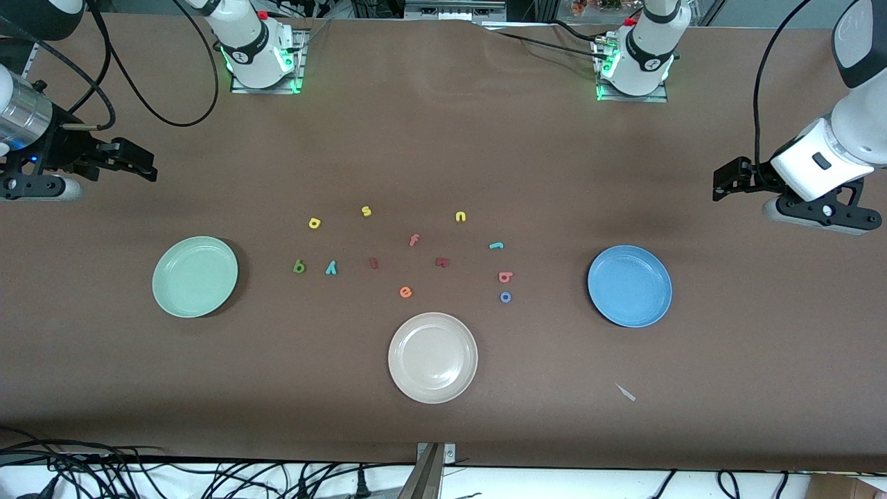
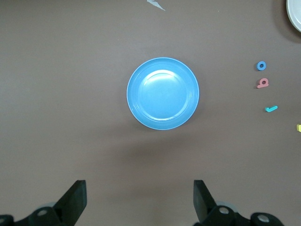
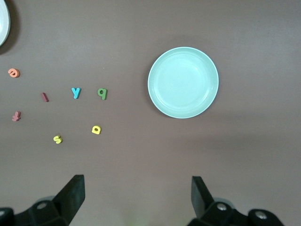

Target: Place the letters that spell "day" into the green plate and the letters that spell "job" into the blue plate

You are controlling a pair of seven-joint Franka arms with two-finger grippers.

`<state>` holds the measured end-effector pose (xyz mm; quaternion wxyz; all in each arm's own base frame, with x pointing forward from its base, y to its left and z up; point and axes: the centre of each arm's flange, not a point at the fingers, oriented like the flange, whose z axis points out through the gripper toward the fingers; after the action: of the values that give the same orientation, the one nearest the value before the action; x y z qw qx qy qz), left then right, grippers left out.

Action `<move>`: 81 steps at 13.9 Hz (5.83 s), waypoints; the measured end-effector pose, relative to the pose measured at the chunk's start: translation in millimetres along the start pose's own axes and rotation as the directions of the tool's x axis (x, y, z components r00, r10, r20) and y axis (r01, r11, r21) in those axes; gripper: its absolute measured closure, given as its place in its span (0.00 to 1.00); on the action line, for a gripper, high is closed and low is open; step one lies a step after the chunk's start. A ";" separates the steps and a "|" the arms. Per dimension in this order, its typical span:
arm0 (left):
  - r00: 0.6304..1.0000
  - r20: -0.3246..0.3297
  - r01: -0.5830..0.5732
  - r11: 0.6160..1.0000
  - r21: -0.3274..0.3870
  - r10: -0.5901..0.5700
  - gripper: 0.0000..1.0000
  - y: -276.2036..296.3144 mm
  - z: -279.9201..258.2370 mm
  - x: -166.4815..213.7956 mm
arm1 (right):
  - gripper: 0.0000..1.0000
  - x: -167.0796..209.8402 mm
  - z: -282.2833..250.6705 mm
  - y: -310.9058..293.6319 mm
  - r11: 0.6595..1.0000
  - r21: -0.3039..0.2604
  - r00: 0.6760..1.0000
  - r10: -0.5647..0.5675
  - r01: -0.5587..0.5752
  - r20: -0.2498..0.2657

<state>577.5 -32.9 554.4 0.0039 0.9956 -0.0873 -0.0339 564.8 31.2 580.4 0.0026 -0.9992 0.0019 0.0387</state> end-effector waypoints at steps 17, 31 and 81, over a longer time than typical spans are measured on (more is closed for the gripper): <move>1.000 0.007 0.003 1.000 -0.001 -0.003 0.00 -1.8 4.4 1.9 | 0.00 0.5 -0.3 0.0 1.000 0.000 1.000 0.000 0.000 -0.004; 1.000 0.006 -0.001 1.000 -0.002 0.001 0.00 -1.3 17.1 11.7 | 0.00 0.7 -0.4 0.0 1.000 0.000 1.000 0.000 0.000 -0.006; 1.000 -0.003 -0.001 1.000 -0.001 0.001 0.00 -0.9 22.3 11.7 | 0.00 1.1 -0.8 0.1 1.000 0.001 1.000 0.000 0.000 -0.010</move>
<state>587.7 -34.1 531.3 0.0044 0.9956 -0.0878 -0.0326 566.0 31.1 581.1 0.0029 -0.9994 0.0021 0.0340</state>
